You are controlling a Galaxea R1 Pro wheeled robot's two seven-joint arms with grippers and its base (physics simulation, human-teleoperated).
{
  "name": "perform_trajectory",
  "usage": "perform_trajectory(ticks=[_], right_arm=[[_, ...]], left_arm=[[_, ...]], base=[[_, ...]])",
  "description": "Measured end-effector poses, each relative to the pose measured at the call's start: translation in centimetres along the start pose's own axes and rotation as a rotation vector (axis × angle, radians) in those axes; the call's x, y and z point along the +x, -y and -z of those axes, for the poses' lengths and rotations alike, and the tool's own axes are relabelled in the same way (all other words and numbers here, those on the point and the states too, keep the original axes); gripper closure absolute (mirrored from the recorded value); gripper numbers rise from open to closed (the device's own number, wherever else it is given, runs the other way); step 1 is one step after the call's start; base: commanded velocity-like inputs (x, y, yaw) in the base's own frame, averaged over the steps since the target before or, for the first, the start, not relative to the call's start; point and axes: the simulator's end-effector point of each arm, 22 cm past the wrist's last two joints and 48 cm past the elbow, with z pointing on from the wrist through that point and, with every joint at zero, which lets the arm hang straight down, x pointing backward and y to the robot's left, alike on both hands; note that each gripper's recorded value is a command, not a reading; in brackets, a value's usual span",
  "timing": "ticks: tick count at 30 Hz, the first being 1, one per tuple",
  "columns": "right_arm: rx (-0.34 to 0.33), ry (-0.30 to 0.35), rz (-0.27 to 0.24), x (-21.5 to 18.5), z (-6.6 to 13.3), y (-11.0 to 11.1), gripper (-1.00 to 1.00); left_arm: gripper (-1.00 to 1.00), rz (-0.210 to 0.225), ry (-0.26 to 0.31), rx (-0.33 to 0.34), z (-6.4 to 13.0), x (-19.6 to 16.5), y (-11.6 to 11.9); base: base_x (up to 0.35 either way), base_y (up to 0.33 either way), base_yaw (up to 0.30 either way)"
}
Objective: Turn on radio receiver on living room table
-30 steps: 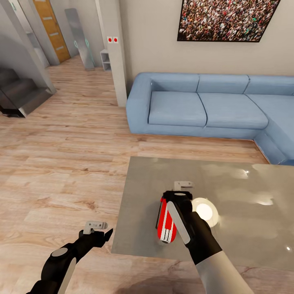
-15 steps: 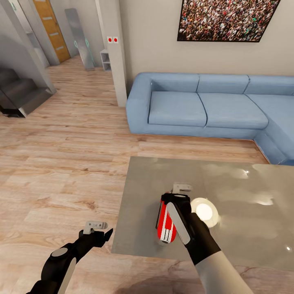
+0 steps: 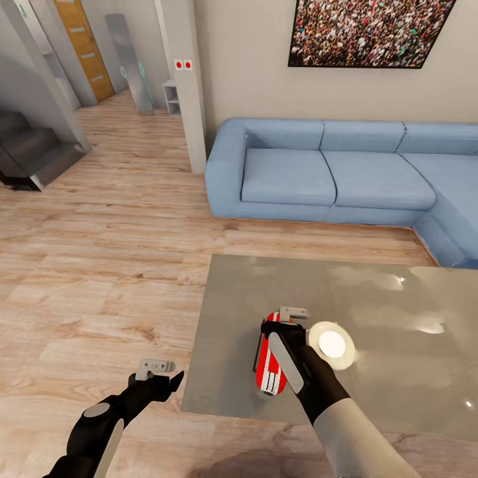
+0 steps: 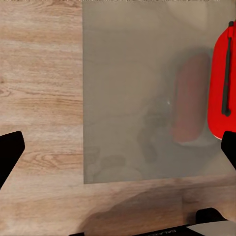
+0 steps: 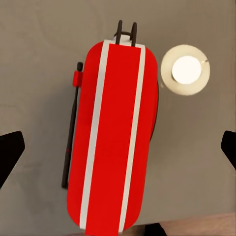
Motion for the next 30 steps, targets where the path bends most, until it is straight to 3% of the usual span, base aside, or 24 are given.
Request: perform_trajectory(ticks=[10, 17, 30], right_arm=[[-0.012, -0.018, 0.003, -0.4, -0.9, -0.4, -1.00], [-0.062, -0.061, -0.034, -0.2, -1.9, -1.7, -1.00], [-0.045, -0.073, -0.046, 0.2, -3.6, -1.3, -1.00]], left_arm=[[-1.00, 0.000, 0.001, 0.000, 0.0, 0.0, 0.0], [-1.00, 0.000, 0.001, 0.000, 0.0, 0.0, 0.0], [-1.00, 0.001, 0.001, 0.000, 0.0, 0.0, 0.0]], base=[[0.000, 0.000, 0.000], [0.000, 0.000, 0.000], [0.000, 0.000, 0.000]])
